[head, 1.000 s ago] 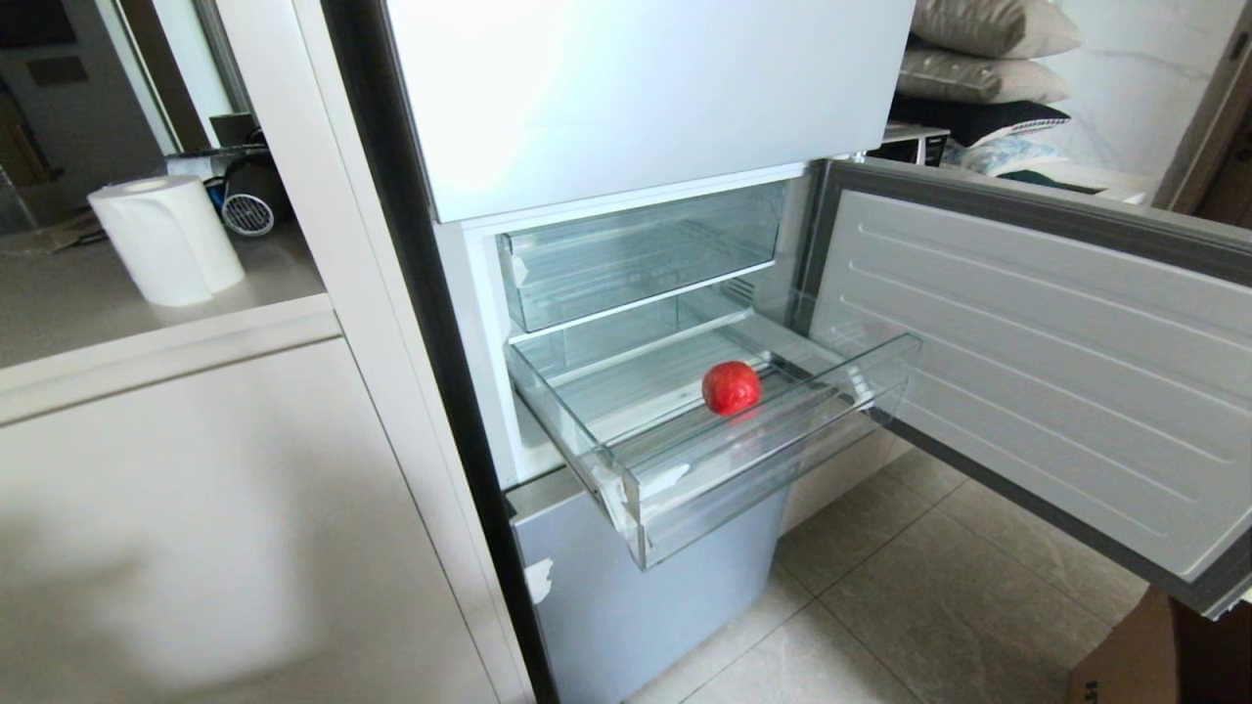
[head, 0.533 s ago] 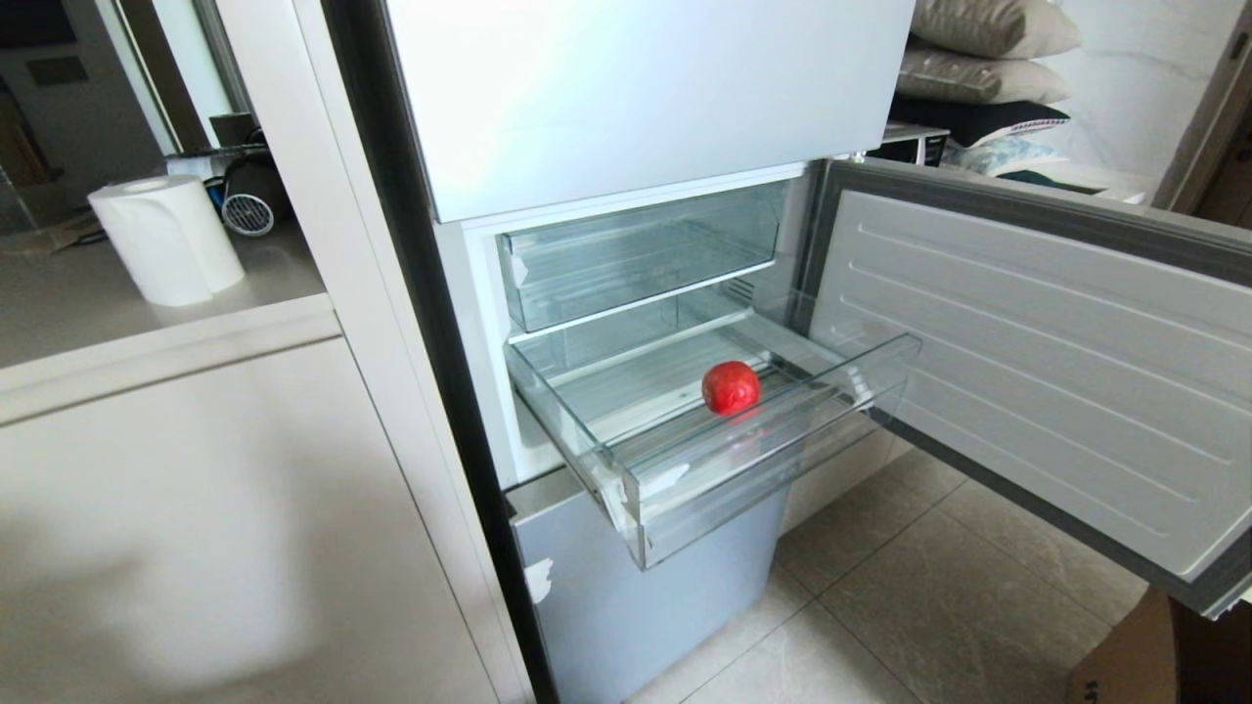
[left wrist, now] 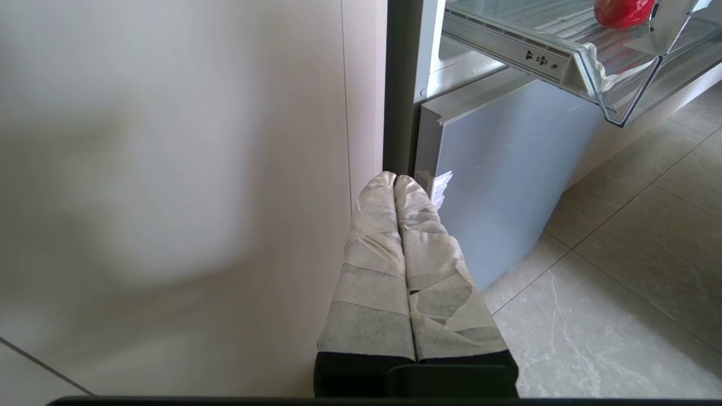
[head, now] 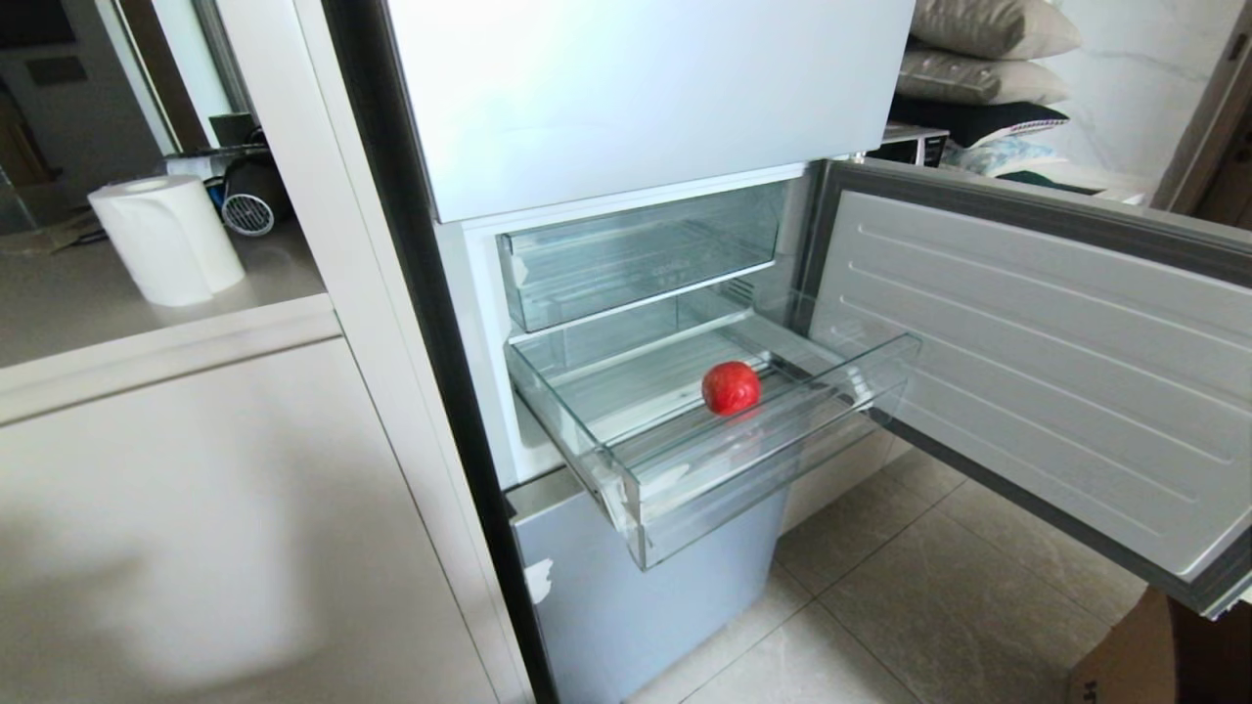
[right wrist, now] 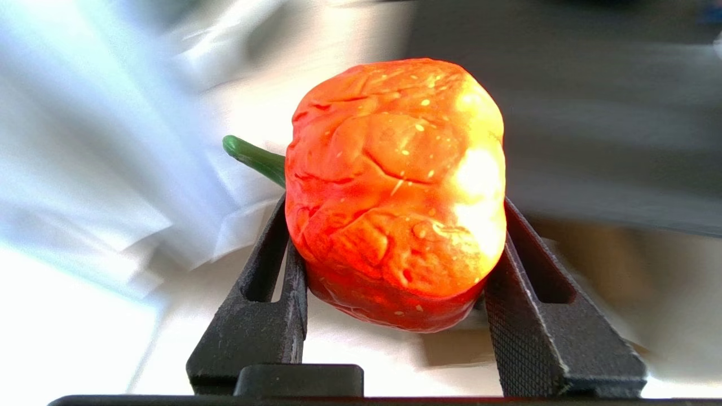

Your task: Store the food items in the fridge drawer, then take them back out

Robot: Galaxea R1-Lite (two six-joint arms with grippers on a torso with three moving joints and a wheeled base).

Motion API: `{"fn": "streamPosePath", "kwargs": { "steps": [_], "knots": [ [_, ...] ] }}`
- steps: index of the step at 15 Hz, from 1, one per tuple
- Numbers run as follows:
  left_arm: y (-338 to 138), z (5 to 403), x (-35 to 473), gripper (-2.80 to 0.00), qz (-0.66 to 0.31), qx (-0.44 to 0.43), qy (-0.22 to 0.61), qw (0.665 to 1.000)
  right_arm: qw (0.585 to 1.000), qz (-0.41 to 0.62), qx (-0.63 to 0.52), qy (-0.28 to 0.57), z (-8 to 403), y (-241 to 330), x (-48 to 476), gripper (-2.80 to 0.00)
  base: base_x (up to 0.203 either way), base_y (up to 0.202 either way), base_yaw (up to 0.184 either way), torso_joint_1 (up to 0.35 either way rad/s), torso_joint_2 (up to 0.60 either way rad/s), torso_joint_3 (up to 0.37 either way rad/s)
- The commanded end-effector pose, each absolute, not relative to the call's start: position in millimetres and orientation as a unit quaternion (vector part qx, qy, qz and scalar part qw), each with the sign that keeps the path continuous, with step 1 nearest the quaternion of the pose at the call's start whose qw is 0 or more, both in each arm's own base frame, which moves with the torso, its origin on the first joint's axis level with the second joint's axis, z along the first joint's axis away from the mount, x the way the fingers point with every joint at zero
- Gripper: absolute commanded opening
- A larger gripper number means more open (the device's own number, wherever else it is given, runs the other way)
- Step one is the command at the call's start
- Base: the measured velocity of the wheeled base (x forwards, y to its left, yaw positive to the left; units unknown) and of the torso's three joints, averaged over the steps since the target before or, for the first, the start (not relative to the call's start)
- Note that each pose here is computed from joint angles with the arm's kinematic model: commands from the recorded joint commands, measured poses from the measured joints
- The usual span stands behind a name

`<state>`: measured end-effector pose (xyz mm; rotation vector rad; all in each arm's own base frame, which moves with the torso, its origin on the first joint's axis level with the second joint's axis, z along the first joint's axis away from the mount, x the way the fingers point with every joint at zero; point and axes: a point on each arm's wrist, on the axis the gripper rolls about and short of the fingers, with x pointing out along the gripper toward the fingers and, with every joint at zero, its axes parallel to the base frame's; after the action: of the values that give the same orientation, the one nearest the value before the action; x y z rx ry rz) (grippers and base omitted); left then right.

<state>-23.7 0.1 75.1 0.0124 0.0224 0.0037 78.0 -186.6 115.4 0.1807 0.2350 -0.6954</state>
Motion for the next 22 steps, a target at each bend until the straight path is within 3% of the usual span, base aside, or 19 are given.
{"fn": "streamPosePath", "kwargs": {
  "steps": [1,5,12,17,22],
  "knots": [
    [0.1,75.0,-23.5,-2.80,0.002,0.006,0.012,1.000,0.961,-0.247,0.060,0.103,122.9,-140.2,95.7,-2.80,0.000,0.000,0.000,0.000,0.00,0.000],
    [0.1,75.0,-23.6,-2.80,0.002,0.006,0.012,1.000,0.987,-0.076,0.076,0.120,122.4,-83.1,136.4,-2.80,0.000,0.000,0.000,0.000,0.00,0.000],
    [0.1,75.0,-23.5,-2.80,0.002,0.006,0.012,1.000,0.984,0.106,0.081,0.120,153.4,23.1,190.8,-2.80,0.000,0.000,0.000,0.000,0.00,0.000],
    [0.1,75.0,-23.6,-2.80,0.002,0.006,0.012,1.000,0.973,0.173,0.105,0.113,182.9,89.9,264.0,-2.80,0.000,0.000,0.000,0.000,0.00,0.000],
    [0.1,75.0,-23.6,-2.80,0.002,0.006,0.012,1.000,0.971,0.189,0.092,0.113,184.1,164.3,335.4,-2.80,0.000,0.000,0.000,0.000,0.00,0.000]
  ]
}}
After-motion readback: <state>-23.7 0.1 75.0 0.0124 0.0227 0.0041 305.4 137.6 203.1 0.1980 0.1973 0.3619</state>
